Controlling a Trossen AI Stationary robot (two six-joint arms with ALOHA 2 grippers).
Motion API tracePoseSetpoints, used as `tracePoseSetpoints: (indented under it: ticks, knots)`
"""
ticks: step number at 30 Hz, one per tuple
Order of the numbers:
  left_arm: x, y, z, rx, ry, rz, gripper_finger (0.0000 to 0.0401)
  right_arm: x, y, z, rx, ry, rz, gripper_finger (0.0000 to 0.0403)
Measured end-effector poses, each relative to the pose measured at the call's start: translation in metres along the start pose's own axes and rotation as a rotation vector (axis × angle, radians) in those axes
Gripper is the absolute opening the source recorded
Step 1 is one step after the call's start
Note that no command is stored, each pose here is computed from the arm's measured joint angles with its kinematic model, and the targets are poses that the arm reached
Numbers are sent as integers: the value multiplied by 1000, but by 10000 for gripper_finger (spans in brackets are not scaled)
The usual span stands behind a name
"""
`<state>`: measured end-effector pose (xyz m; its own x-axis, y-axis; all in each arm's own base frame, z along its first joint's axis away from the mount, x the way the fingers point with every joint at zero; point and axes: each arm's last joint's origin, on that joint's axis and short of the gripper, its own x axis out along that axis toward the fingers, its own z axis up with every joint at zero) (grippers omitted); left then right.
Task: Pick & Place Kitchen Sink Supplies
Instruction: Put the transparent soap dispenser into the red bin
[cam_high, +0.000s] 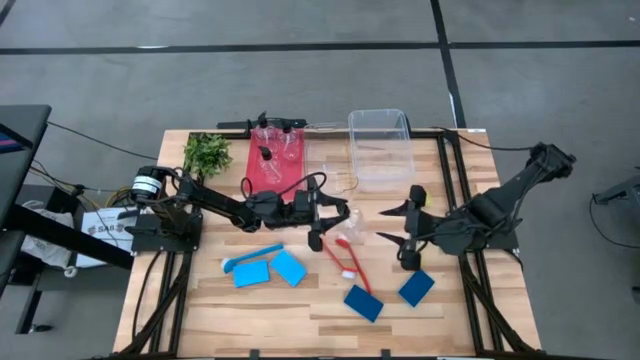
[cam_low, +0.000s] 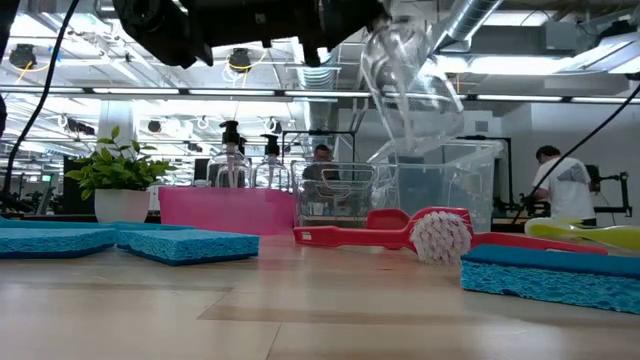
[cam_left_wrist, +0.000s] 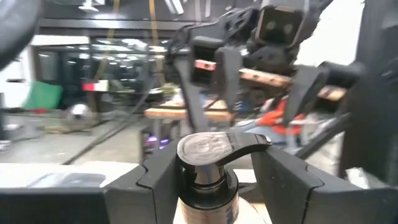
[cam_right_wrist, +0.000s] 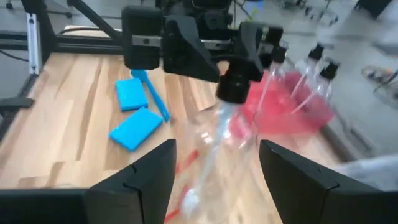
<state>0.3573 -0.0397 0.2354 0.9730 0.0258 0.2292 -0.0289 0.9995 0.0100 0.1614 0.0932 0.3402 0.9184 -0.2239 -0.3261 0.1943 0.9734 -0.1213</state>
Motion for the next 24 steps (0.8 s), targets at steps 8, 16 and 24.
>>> tracePoseSetpoints:
  ticks: [8,16,24]
  knots:
    - [-7,0,11,157,119,199,184,-9,-9,-13,83,94,-23,224]
    - [-30,1,60,252,181,380,184,-2,-9,-38,65,100,-152,224]
    - [-49,10,87,276,229,479,184,6,-9,-66,97,110,-228,224]
